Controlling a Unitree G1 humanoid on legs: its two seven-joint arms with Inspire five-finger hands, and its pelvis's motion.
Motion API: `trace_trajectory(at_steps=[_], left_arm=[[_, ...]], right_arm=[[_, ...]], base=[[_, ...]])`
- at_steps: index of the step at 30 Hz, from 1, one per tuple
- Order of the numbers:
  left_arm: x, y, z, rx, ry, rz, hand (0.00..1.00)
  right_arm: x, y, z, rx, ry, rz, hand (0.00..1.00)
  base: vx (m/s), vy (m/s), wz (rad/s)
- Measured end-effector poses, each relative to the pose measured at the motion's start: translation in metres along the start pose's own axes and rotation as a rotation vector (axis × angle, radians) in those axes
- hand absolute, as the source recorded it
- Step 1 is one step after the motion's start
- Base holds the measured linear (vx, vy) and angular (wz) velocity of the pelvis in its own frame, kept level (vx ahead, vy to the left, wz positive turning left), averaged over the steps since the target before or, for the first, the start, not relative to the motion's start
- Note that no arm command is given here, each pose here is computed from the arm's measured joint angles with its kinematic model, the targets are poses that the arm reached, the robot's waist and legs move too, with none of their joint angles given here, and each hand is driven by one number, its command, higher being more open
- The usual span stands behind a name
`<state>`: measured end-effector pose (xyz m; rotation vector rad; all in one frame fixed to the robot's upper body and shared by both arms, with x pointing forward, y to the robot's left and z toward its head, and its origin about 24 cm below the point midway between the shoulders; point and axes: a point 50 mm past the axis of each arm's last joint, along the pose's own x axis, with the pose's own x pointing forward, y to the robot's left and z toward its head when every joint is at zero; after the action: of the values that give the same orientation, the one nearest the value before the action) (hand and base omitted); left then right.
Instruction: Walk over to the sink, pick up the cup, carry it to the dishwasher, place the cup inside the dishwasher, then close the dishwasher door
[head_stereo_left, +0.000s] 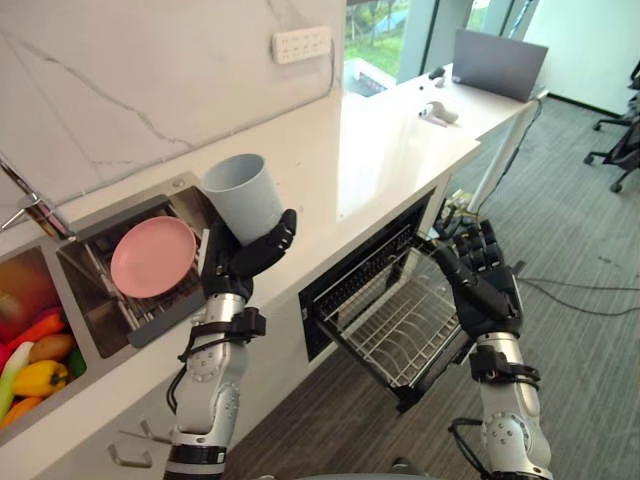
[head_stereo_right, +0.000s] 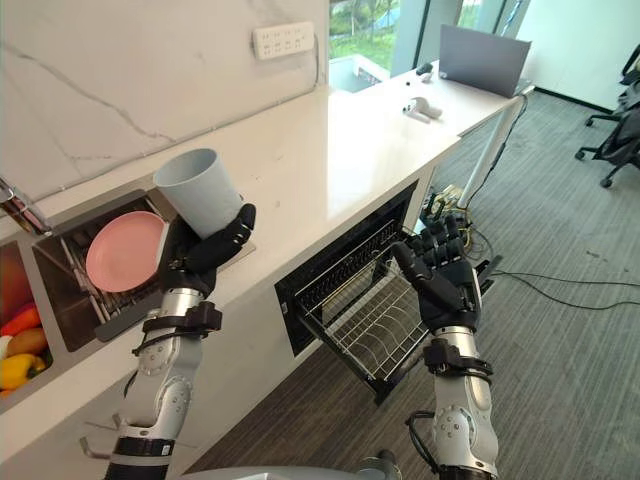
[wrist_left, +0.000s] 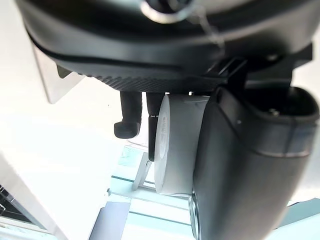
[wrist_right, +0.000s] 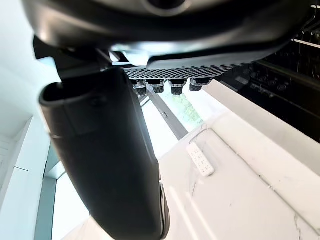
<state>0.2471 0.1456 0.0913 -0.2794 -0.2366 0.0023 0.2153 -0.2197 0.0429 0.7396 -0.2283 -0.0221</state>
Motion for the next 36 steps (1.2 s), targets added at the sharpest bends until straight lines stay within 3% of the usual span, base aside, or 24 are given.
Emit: trace_trajectory(at_steps=[9,18,22,27,36], left_arm=[[-0.005,0.002,0.009,0.11,-0.072,-0.014,0.0],[-0.012,0.004,0.0,0.465,-0.079,-0.042,0.0],[-0.012,0.004,-0.007,0.518,-0.054,-0.062,0.0],[-0.014,-0.005,-0.013,0.527,-0.035,-0.131,0.0],[-0.007,-0.026,-0.012,0.505,-0.068,-0.21,0.0]], right_arm=[[0.001,0.009,-0.003,0.09,0.023,0.15,1.0],[0.008,0.051,-0.018,0.277,0.129,0.442,1.0],[0.011,0.062,-0.021,0.283,0.149,0.498,1.0],[0.017,0.077,-0.028,0.166,0.223,0.584,1.0],[0.026,0.094,-0.034,-0.109,0.278,0.587,1.0]], base=[[0.02,-0.019,0.04],[0.0,0.0,-0.02],[0.0,-0.003,0.0],[-0.01,-0.006,0.02],[-0.02,-0.01,0.05]])
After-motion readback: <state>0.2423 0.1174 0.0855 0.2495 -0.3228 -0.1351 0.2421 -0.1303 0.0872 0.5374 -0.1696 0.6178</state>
